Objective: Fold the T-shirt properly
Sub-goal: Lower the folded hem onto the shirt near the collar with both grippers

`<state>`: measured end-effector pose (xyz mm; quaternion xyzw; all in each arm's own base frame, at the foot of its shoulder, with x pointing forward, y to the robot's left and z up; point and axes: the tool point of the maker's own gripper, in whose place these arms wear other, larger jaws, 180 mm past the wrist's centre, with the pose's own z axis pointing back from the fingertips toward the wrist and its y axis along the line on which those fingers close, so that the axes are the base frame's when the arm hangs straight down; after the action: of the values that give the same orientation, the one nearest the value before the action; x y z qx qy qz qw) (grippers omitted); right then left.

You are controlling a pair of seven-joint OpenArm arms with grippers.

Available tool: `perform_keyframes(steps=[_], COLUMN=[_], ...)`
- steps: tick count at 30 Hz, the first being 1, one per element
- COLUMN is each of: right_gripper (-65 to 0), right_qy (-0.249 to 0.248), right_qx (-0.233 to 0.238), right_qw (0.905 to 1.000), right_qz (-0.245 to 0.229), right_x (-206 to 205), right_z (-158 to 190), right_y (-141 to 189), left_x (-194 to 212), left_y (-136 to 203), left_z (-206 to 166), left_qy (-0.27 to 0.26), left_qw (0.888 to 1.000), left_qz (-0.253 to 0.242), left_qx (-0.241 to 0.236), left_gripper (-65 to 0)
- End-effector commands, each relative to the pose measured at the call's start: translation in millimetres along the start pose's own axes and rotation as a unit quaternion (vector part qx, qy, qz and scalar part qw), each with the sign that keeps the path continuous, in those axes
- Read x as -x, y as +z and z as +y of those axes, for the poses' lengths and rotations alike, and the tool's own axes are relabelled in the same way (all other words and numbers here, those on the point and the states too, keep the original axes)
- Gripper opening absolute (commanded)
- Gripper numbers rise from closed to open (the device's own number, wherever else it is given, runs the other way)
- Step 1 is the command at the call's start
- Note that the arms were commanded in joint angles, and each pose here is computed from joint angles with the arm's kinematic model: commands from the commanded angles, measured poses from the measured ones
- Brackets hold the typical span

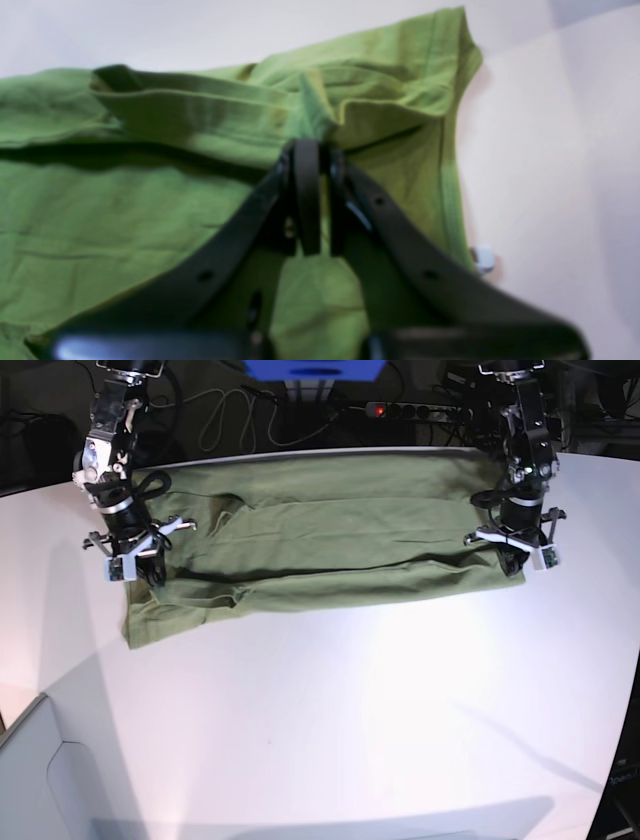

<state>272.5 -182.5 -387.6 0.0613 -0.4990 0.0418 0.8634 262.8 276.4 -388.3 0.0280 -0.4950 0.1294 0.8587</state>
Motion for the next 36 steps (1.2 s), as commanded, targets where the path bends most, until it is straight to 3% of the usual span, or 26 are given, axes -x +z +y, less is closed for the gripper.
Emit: perform_keyframes(steps=[1, 6, 36], right_gripper=[-65.0, -65.0, -65.0], right_qy=[0.003, 0.003, 0.004], right_qx=[-0.001, -0.001, -0.015], right_qw=[0.9997, 0.9998, 0.9998], right_qz=[-0.025, -0.021, -0.008], right_x=[-13, -11, 3], right_z=[-3, -3, 18], right_y=[2, 2, 21], left_x=[-17, -22, 3], left_y=[3, 5, 3], left_z=[9, 30, 30], left_qy=[-0.004, 0.004, 0.02], left_qw=[1.0, 0.999, 0.999], left_qz=[-0.026, -0.032, -0.004], left_qx=[-0.009, -0.035, -0.04], left_gripper=[-65.0, -65.0, -65.0])
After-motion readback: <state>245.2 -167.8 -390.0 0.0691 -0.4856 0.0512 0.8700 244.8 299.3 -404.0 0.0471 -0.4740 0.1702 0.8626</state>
